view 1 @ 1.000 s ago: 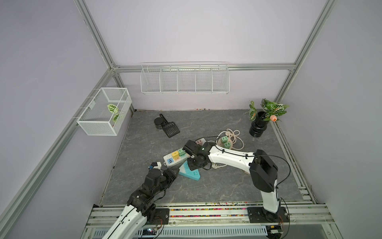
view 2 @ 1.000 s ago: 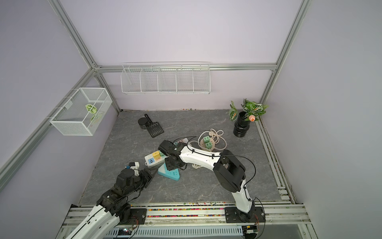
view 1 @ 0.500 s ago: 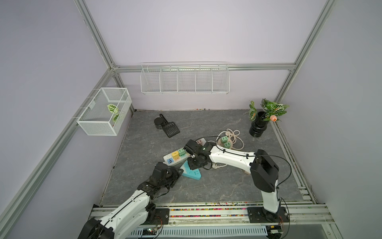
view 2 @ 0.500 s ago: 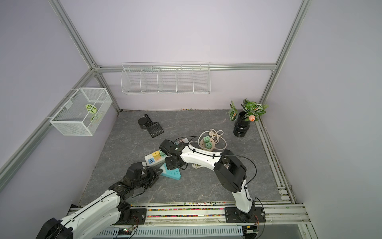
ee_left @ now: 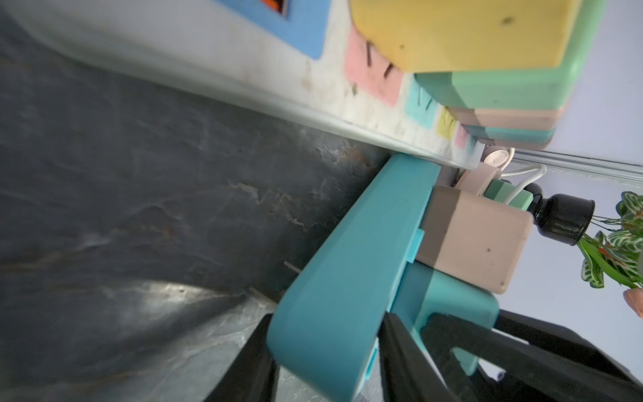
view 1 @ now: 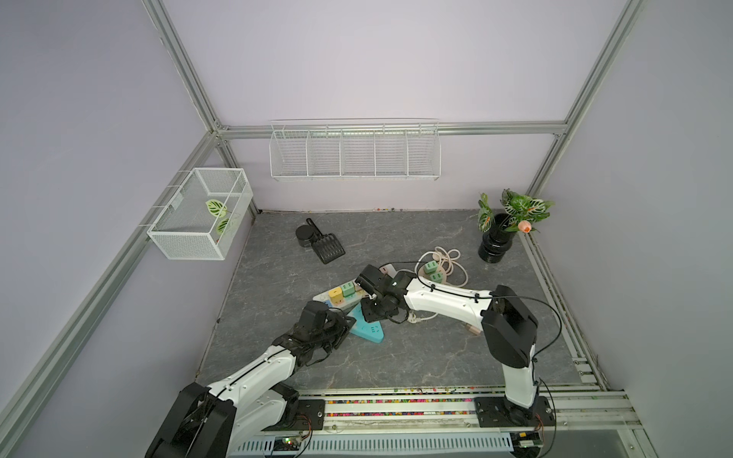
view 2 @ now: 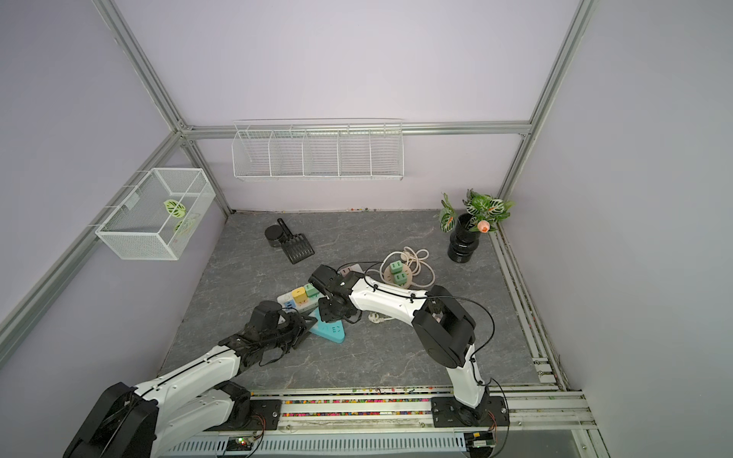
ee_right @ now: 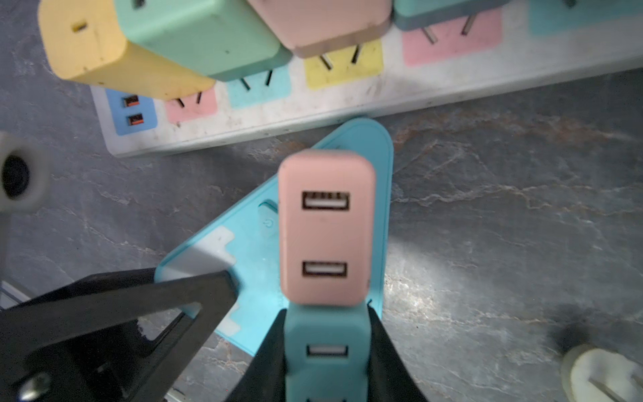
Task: Pull the plug off the socket
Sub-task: Remove the plug from the socket, then place the plug at the center of the board, then remove the plug from the socket.
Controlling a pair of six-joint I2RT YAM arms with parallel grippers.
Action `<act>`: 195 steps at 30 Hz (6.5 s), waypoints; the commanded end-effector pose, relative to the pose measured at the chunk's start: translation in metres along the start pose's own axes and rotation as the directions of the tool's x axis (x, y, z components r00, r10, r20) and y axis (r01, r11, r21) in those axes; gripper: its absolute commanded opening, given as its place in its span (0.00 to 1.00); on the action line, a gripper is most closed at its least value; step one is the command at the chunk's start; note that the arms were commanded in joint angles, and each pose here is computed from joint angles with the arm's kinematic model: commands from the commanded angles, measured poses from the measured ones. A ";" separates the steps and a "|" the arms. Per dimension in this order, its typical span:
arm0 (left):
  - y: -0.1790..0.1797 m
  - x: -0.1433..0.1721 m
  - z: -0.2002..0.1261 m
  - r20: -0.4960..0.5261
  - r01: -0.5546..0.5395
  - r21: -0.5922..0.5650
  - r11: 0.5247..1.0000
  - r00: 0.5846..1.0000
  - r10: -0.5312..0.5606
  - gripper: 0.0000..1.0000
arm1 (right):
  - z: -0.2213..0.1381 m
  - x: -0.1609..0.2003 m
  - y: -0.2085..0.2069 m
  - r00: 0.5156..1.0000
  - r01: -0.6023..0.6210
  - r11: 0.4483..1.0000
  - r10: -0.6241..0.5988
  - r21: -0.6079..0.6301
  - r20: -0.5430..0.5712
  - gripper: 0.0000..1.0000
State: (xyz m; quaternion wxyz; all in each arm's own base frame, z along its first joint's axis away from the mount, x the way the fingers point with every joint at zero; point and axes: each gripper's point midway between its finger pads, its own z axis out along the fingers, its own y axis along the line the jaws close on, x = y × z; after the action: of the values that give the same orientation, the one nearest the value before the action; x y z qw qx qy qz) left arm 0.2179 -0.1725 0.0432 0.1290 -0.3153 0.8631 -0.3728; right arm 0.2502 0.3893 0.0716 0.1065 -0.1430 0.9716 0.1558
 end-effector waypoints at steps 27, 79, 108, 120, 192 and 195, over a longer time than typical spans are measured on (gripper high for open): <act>0.099 0.000 -0.004 0.084 0.134 -0.381 0.915 0.990 -0.111 0.32 | -0.040 0.023 -0.024 0.997 0.009 0.993 -0.019 0.119 0.079 0.20; -0.032 -0.021 -0.087 0.326 -0.312 0.161 0.936 0.912 0.248 0.69 | -0.085 0.135 -0.241 0.708 -0.682 0.716 0.697 -0.150 0.112 0.30; -0.016 -0.016 -0.072 0.277 -0.228 0.168 0.959 0.945 0.176 0.68 | -0.153 0.047 -0.173 0.665 -0.239 0.726 0.606 -0.644 0.437 0.58; 0.005 -0.008 -0.053 0.192 -0.189 0.095 0.977 0.967 0.168 0.68 | -0.058 0.024 -0.046 0.977 -0.038 0.943 0.104 -0.332 0.185 0.57; 0.069 0.004 0.024 -0.088 -0.044 -0.372 0.927 0.996 0.012 0.28 | -0.011 -0.045 -0.011 1.000 -0.029 0.998 0.029 -0.053 -0.010 0.16; 0.070 0.004 0.025 -0.092 -0.047 -0.376 0.925 0.996 0.013 0.28 | -0.019 -0.039 -0.013 0.999 0.002 0.996 0.002 -0.086 0.037 0.16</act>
State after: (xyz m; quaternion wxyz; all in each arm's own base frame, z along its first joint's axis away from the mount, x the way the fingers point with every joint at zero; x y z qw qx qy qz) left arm 0.2446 -0.2022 0.0388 0.1115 -0.2355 0.8951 -0.3618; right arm 0.3106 0.3620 0.0758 0.1272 -0.1217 0.9760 0.1283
